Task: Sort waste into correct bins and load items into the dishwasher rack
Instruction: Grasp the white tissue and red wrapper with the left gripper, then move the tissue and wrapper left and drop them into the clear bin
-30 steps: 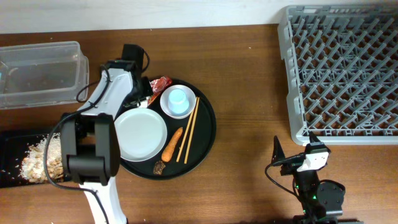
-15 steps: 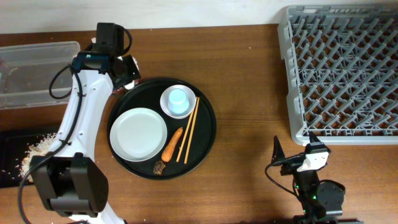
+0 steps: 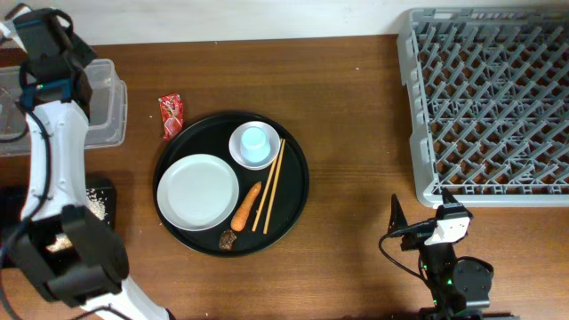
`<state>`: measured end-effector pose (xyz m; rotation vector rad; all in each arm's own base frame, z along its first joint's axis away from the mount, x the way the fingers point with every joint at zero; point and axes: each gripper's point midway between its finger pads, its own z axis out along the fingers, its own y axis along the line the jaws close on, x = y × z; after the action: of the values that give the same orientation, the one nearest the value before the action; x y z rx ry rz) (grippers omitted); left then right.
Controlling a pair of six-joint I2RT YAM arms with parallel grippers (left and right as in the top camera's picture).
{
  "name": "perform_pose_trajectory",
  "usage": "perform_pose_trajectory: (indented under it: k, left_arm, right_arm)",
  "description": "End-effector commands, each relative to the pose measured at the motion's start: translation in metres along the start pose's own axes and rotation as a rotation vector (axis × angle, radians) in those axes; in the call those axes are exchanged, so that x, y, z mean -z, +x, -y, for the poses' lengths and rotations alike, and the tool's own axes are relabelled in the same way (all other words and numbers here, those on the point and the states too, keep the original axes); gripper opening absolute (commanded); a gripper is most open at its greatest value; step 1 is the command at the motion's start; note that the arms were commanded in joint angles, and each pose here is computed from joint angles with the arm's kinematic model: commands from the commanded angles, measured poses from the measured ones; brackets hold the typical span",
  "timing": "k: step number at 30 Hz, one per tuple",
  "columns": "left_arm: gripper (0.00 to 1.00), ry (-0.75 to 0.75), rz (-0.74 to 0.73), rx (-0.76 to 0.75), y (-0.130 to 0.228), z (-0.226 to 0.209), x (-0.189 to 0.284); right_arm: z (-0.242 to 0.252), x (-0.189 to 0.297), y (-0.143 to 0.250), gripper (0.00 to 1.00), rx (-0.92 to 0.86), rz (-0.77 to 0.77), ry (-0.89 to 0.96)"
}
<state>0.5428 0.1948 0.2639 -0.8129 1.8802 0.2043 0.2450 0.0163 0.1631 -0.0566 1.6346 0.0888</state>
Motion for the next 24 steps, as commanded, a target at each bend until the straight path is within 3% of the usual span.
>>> perform_pose_trajectory:
  k: [1, 3, 4, 7, 11, 15, 16, 17, 20, 24]
  left_arm:
    - [0.19, -0.064, -0.045, -0.191, 0.026, -0.027, -0.042]
    - [0.25, -0.088, -0.080, -0.201, 0.038, -0.040, -0.053]
    - [0.65, -0.096, -0.088, -0.201, 0.039, -0.044, -0.054]
    - [0.92, -0.095, -0.081, -0.198, 0.033, -0.044, -0.047]
    - [0.89, 0.011, -0.097, -0.213, 0.017, -0.011, 0.001]
    - [0.89, 0.572, -0.395, -0.215, 0.077, 0.091, 0.078]
    - [0.89, 0.606, -0.446, -0.237, 0.097, 0.107, 0.087]
    - [0.75, 0.558, -0.477, -0.276, 0.116, 0.112, 0.086]
    - [0.75, 0.427, -0.522, -0.471, 0.155, 0.111, 0.087]
    - [0.66, 0.354, -0.494, -0.580, 0.164, 0.112, 0.086]
  right_arm:
    - [0.003, -0.001, 0.005, 0.98, 0.006, -0.006, 0.016]
    - [0.003, -0.001, 0.005, 0.98, 0.006, -0.006, 0.016]
    - [0.003, -0.001, 0.005, 0.98, 0.006, -0.006, 0.016]
    - [0.003, -0.001, 0.005, 0.98, 0.006, -0.006, 0.016]
    - [0.003, -0.001, 0.005, 0.98, 0.006, -0.006, 0.016]
    - [0.003, -0.001, 0.005, 0.98, 0.006, -0.006, 0.016]
    - [0.003, -0.001, 0.005, 0.98, 0.006, -0.006, 0.016]
    - [0.003, -0.001, 0.005, 0.98, 0.006, -0.006, 0.016]
    - [0.003, -0.001, 0.005, 0.98, 0.005, -0.006, 0.016]
    - [0.003, -0.001, 0.005, 0.98, 0.006, -0.006, 0.016]
